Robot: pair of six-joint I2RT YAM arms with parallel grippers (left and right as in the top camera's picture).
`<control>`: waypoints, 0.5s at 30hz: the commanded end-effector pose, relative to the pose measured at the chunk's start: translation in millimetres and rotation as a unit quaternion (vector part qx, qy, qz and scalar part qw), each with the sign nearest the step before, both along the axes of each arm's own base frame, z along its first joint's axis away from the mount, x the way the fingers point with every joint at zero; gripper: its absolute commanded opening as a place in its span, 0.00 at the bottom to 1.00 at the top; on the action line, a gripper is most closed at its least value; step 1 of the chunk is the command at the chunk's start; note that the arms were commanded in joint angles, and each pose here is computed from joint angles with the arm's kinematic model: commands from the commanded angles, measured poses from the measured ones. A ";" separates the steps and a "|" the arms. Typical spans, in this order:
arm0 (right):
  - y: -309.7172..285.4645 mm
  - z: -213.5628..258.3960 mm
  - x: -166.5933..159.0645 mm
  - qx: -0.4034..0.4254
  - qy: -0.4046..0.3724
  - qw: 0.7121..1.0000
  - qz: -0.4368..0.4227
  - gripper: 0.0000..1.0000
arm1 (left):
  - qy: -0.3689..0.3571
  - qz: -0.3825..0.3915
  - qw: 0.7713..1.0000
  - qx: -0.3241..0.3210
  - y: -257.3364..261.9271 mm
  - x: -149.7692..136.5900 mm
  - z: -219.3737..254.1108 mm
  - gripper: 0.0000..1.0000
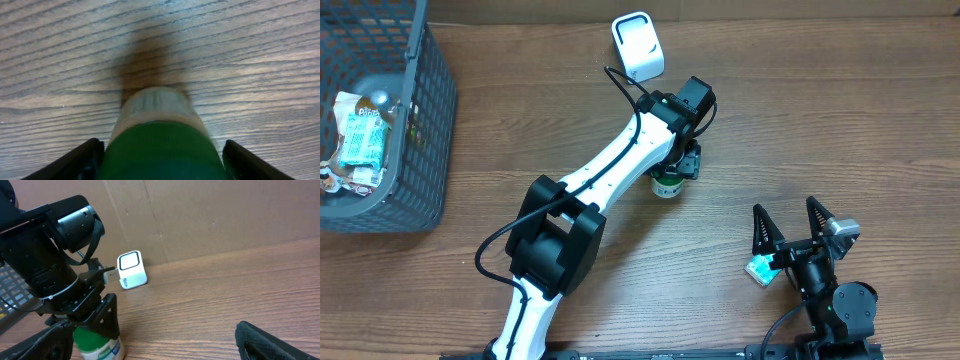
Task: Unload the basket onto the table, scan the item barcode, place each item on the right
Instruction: 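Carry the jar forward and set it upright on the table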
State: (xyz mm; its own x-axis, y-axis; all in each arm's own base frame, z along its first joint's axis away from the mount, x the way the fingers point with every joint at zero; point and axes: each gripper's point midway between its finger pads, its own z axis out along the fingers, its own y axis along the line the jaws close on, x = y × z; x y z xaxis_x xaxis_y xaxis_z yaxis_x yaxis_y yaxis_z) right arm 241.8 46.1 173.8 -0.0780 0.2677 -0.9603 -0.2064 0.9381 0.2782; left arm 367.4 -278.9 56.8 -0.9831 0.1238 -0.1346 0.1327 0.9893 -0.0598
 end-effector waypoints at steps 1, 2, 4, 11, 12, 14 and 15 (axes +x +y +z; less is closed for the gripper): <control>0.3 -2.5 0.0 0.003 0.000 1.000 0.001 1.00 | 0.009 -0.007 1.000 0.001 -2.1 -5.8 -4.5 0.84; 0.3 -2.5 0.0 0.003 0.000 1.000 0.001 1.00 | 0.010 -0.007 1.000 0.000 -2.2 -6.3 -4.6 0.89; 0.4 -2.5 0.0 0.003 0.000 1.000 0.001 1.00 | 0.012 -0.007 1.000 0.000 -2.2 -7.0 -4.6 0.97; 0.3 -2.5 0.0 0.003 0.000 1.000 0.001 1.00 | 0.007 -0.022 1.000 0.003 -1.1 -4.7 2.5 1.00; 0.3 -2.4 0.0 0.003 0.000 1.000 0.001 1.00 | 0.003 -0.027 1.000 0.003 -1.2 -2.4 6.5 1.00; 0.3 -2.5 0.0 0.003 0.000 1.000 0.001 1.00 | -0.005 -0.036 0.999 0.000 -1.3 3.0 16.2 1.00; 0.4 -2.5 0.0 0.003 0.000 1.000 0.001 1.00 | -0.007 -0.038 0.999 -0.001 -0.7 5.6 22.1 1.00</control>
State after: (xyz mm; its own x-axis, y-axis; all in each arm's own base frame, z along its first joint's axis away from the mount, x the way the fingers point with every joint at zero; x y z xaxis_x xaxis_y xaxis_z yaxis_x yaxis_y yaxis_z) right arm 241.8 46.2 173.8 -0.0781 0.2676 -0.9603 -0.2068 0.9380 0.2782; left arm 359.3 -273.2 59.1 -0.9826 0.1581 -0.0978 0.1626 0.9859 -0.0393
